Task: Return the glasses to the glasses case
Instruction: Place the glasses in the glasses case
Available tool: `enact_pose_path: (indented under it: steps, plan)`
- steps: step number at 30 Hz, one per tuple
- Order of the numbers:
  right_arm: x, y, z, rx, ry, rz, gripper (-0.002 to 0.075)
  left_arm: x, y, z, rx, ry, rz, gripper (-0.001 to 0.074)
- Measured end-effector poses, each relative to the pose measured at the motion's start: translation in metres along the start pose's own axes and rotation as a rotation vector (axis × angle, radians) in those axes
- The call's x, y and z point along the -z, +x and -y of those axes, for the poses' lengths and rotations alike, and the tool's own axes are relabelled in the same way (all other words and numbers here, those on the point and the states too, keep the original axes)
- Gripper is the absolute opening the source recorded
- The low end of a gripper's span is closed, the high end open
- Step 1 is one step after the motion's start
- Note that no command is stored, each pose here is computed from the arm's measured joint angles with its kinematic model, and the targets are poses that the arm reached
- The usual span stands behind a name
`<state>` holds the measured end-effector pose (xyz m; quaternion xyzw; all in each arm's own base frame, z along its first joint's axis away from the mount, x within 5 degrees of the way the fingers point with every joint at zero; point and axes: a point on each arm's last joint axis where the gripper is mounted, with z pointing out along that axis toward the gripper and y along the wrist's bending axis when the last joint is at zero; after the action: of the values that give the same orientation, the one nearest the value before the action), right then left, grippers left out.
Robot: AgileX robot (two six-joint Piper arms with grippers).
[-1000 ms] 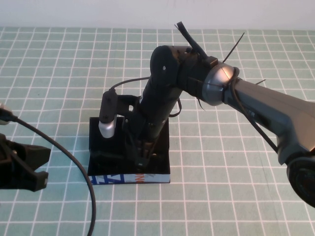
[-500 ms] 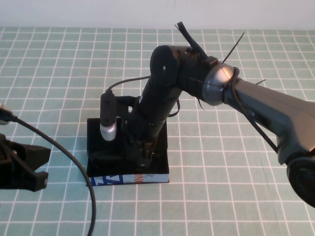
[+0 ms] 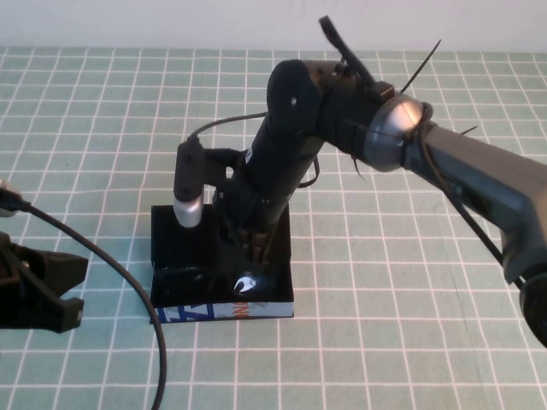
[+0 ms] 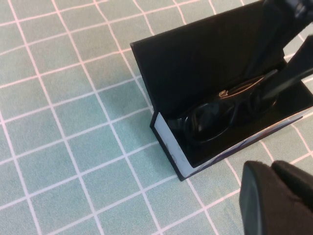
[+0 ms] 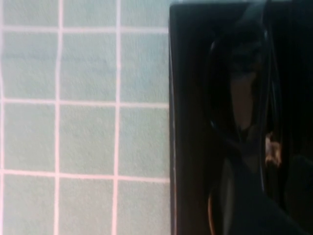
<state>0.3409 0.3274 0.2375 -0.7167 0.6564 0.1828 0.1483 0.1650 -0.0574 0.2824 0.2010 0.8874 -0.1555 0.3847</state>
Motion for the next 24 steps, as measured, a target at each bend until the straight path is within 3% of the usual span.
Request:
enact_pose_path:
  steps: [14,24]
  plan:
    - [0.004,-0.024,-0.005,-0.084,-0.042,0.233,0.0114,0.0,0.0,0.0,0.0,-0.002,0.002,-0.0001]
    - [-0.039,-0.036,-0.003,-0.121,0.012,0.267,0.011,0.0,-0.001,-0.001,0.0,-0.01,0.014,-0.0001]
